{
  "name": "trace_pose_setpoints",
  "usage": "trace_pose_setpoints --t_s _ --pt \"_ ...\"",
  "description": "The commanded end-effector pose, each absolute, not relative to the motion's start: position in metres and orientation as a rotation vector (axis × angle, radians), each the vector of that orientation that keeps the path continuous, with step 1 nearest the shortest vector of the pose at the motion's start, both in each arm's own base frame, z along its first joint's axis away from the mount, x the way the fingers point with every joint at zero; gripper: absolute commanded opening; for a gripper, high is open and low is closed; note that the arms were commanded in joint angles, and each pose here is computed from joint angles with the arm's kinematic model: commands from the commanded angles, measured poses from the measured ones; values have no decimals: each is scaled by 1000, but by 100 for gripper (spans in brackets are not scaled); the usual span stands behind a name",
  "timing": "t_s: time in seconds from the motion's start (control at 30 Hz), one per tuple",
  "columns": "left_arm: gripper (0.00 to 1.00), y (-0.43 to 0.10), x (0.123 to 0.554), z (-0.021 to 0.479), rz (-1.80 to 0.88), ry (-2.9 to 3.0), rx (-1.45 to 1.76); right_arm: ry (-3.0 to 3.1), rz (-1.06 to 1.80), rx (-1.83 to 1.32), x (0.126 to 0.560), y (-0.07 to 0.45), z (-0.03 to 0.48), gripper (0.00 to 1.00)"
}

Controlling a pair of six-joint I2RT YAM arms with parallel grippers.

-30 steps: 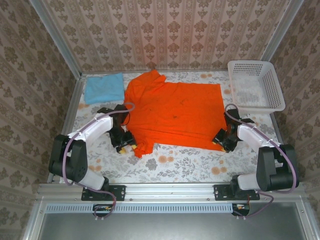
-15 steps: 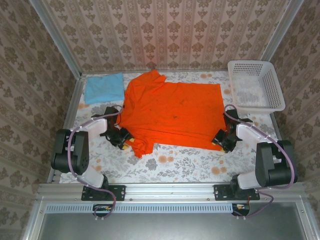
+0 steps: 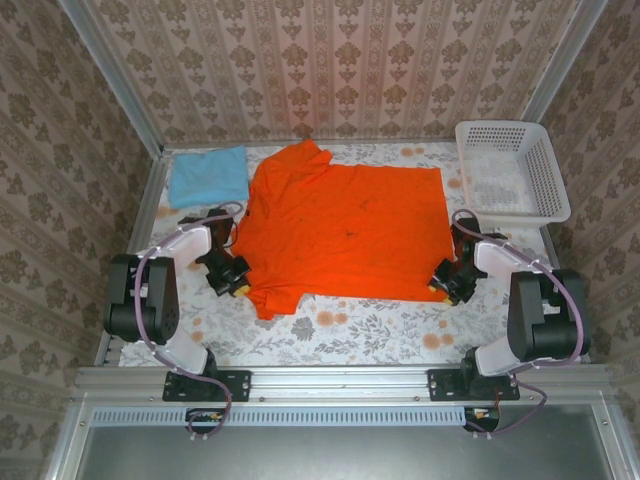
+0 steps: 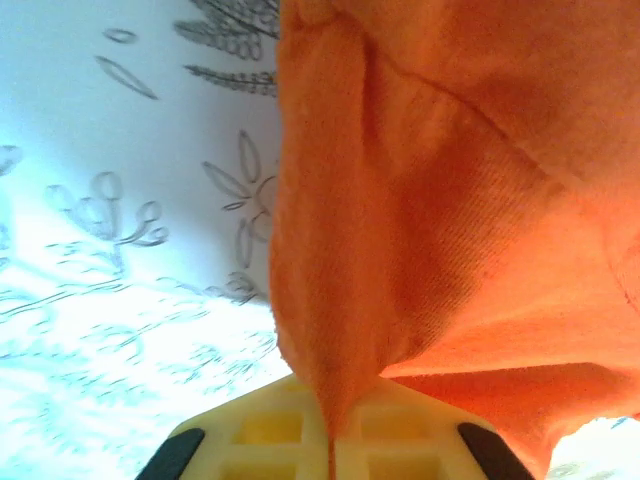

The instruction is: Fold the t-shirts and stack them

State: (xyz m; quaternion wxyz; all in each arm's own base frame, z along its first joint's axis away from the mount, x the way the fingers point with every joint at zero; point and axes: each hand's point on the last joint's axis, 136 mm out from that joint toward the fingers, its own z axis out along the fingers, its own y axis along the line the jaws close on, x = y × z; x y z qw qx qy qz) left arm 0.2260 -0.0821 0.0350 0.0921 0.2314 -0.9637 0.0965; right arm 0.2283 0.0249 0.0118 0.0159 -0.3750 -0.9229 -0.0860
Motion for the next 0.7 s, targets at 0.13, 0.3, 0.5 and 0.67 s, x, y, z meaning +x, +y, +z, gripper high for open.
trace_pose_setpoints --t_s 0.13,0.3,0.5,0.67 --pt "29 -66 199 45 142 -2819 569 -2823 -155 -1164 211 13 3 39" --pt "35 -89 205 62 370 -2844 615 -2893 -288 -1175 223 22 16 46" --pt "22 -134 173 63 676 -2726 569 -2988 -451 -1155 237 35 33 50" --pt "24 -147 148 46 738 -2641 649 -3050 -494 -1033 242 52 40 50"
